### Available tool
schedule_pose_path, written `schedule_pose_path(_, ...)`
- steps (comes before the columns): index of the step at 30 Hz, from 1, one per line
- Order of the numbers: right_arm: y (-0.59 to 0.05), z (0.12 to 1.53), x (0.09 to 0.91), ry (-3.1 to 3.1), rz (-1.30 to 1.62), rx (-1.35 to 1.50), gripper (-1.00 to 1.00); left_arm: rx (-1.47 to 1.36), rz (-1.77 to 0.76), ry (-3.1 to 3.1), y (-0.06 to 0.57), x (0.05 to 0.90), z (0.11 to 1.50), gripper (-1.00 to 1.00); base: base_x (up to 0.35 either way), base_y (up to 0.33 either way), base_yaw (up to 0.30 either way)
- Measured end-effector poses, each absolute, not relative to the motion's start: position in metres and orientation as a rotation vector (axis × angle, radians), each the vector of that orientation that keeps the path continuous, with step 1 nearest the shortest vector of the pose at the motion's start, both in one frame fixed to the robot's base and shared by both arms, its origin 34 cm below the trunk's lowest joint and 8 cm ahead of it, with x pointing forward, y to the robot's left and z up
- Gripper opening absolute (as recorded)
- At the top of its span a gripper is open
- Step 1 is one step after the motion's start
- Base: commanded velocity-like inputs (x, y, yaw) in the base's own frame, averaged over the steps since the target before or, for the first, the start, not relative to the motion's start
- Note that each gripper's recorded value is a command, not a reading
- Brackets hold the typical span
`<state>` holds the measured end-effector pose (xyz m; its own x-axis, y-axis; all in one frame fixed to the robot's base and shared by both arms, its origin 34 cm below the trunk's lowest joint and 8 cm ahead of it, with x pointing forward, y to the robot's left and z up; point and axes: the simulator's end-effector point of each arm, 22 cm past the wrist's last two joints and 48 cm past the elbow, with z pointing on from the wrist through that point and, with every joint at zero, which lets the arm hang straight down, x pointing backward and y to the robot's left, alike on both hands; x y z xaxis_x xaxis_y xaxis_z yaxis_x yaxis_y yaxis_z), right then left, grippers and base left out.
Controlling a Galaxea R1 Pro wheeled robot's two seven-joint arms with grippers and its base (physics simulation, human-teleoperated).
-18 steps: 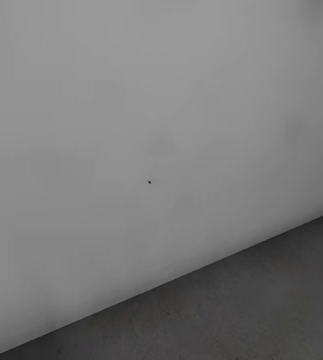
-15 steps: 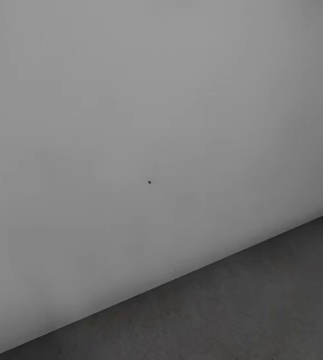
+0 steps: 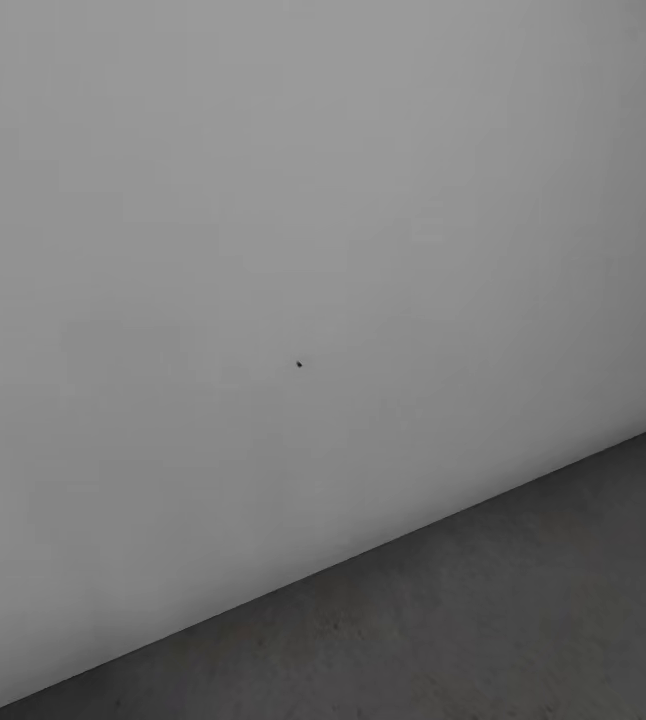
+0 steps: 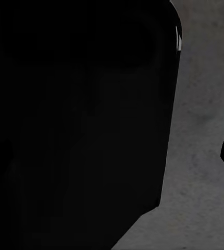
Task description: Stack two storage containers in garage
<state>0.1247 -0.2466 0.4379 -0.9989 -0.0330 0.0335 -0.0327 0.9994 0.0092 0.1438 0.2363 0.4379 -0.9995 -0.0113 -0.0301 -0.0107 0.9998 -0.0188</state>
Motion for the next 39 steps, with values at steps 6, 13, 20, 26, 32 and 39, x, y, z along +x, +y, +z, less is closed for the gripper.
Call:
schedule_pose_path(6,-0.2463,0.4379,0.1248,-3.108,-0.011,0.051,1.0,-0.017,-0.028,3.11,0.2367,0.1441,0.4378,1.0,0.0,0.0,0.0)
schedule_pose_path(13,-0.2467,0.4379,0.1248,-3.108,-0.01,0.051,1.0,-0.017,-0.029,3.11,0.2362,0.1442,0.4379,1.0,0.0,0.0,0.0)
schedule_pose_path(20,-0.2473,0.4379,0.1248,-3.108,-0.009,0.05,1.0,-0.017,-0.028,3.11,0.2367,0.1443,0.4378,1.0,0.0,0.0,0.0)
schedule_pose_path(26,-0.246,0.4379,0.125,-3.109,-0.014,0.052,1.0,-0.017,-0.03,3.11,0.2358,0.144,0.4379,1.0,0.0,0.0,0.0)
schedule_pose_path(32,-0.2466,0.4379,0.1251,-3.109,-0.013,0.052,1.0,-0.017,-0.03,3.11,0.2356,0.1443,0.4379,1.0,0.0,0.0,-0.044)
schedule_pose_path(39,-0.2468,0.4379,0.125,-3.109,-0.013,0.052,1.0,-0.017,-0.03,3.11,0.2358,0.1444,0.4379,1.0,0.0,0.0,-0.217)
